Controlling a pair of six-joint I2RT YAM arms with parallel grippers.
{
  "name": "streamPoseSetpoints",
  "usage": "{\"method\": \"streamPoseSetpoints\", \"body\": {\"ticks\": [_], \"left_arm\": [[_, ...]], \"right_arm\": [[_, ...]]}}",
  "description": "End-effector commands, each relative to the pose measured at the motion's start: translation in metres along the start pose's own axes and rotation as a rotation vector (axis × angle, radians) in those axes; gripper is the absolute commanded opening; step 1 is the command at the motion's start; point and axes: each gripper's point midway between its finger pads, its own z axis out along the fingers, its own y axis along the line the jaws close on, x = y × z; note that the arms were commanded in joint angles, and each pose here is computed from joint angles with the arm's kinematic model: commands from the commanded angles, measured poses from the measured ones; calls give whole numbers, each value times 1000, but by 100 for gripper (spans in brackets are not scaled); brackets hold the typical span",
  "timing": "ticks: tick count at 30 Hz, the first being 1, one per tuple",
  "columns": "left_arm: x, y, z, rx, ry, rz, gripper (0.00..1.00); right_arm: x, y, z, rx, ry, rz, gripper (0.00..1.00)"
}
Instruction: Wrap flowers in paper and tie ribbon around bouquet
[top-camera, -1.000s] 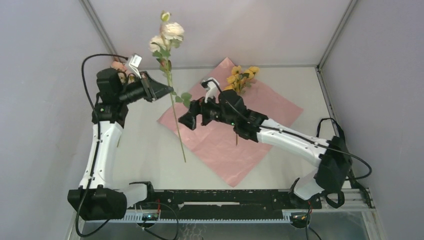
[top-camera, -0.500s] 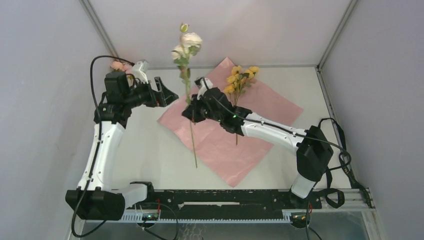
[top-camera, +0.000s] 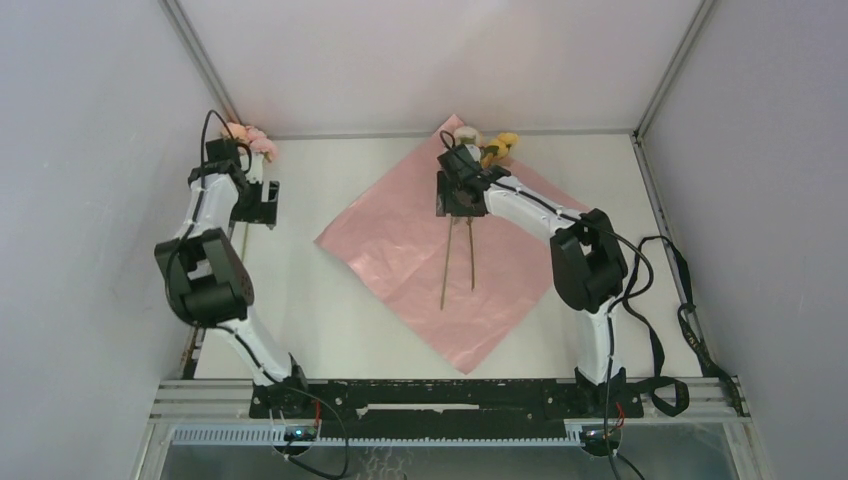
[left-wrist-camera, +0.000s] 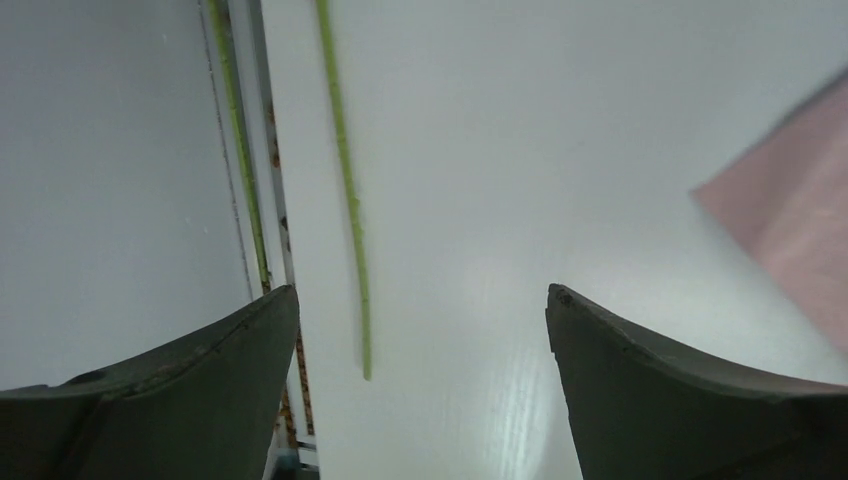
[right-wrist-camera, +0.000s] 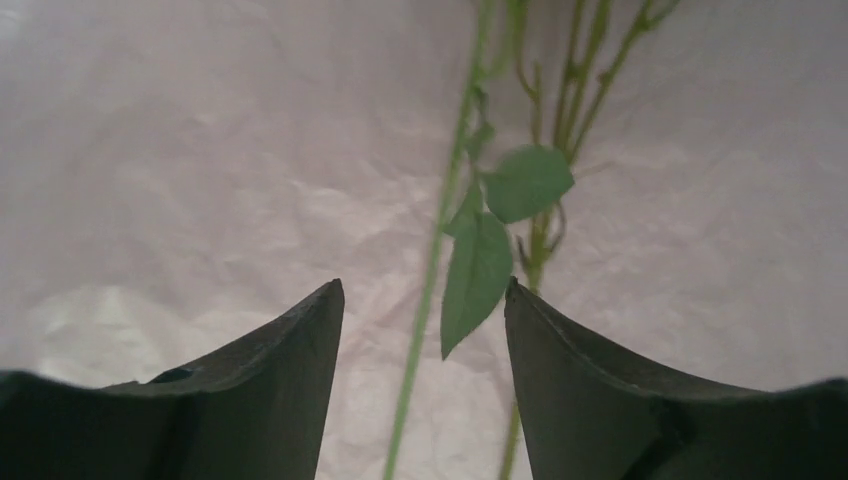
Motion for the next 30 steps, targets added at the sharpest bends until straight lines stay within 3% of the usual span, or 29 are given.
{"method": "streamPoseSetpoints", "body": {"ticks": [1,5,10,16,19,23,27,30], "left_arm": [[-7,47,24,-113,90,46,96],[-22,65,55,-78,133,-19,87],[-44,51,83,97,137,-152,81],[-33,19,113,234,199,-291,80],[-31,5,118,299,223,-340,74],[-29,5,119,301,241,-384,74],[-18,-9,106,378,271,-363,49],[-1,-25,97,415,303,-280,46]], "right_arm": [[-2,-29,-20,148,25,-47,70],[6,-18,-35,117,7,-85,70],[21,-11,-46,115,12,-115,70],[30,-3,-62,82,-3,-142,68],[29,-4,-74,86,-26,-150,68],[24,-5,-94,80,-70,-149,68],[20,-7,-115,68,-119,-145,68],[16,-12,-124,72,-145,-131,68]]}}
